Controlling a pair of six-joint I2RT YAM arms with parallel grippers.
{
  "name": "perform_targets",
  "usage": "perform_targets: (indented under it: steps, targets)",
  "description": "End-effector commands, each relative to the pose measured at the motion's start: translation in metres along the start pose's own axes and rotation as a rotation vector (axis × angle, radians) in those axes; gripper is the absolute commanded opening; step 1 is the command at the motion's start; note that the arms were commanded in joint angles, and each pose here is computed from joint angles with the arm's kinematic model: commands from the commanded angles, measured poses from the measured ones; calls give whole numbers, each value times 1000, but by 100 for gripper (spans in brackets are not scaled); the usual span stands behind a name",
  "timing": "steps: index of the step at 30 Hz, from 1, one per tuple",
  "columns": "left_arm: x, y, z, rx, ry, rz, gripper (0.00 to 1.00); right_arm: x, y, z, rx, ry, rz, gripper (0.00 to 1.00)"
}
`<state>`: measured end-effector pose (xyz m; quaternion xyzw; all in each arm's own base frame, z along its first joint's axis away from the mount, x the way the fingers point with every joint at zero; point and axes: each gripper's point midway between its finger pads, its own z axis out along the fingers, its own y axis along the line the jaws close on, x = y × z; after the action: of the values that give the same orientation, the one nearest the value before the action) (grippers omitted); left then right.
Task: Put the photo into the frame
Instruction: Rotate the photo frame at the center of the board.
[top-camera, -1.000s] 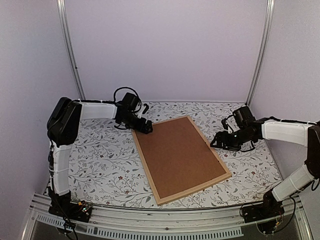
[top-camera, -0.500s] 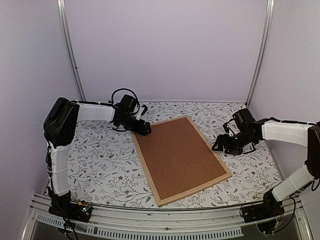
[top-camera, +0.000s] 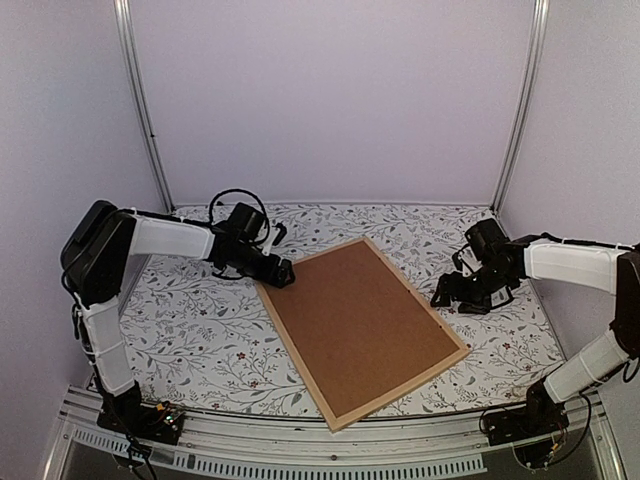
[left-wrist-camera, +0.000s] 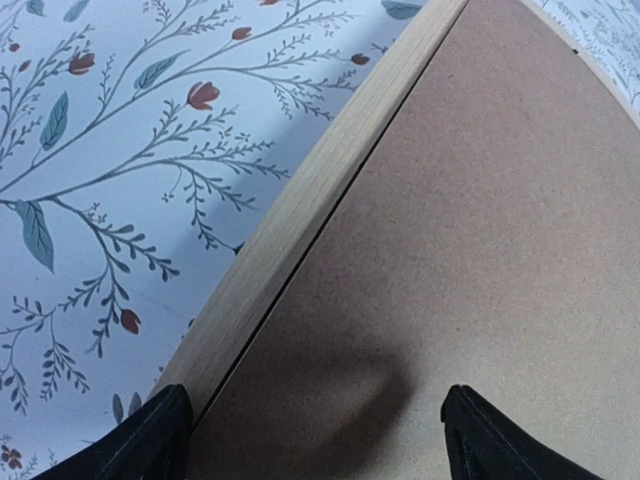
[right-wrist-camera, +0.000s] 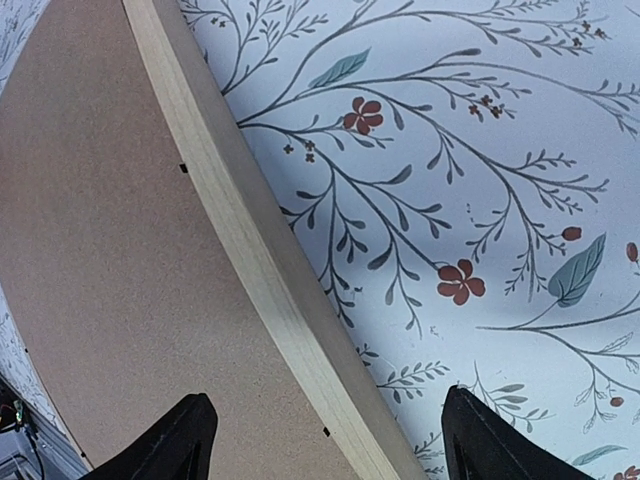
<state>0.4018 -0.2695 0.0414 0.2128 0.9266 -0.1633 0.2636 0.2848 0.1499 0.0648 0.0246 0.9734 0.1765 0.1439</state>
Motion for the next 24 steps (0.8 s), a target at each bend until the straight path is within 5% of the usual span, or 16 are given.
perform_targets:
  steps: [1,24]
  targets:
    - [51,-18,-2,27,127,-39,89,1,-4,-12,38,-8,25,82]
    - [47,-20,-11,-18,106,-69,89,96,-36,-30,31,77,273,88]
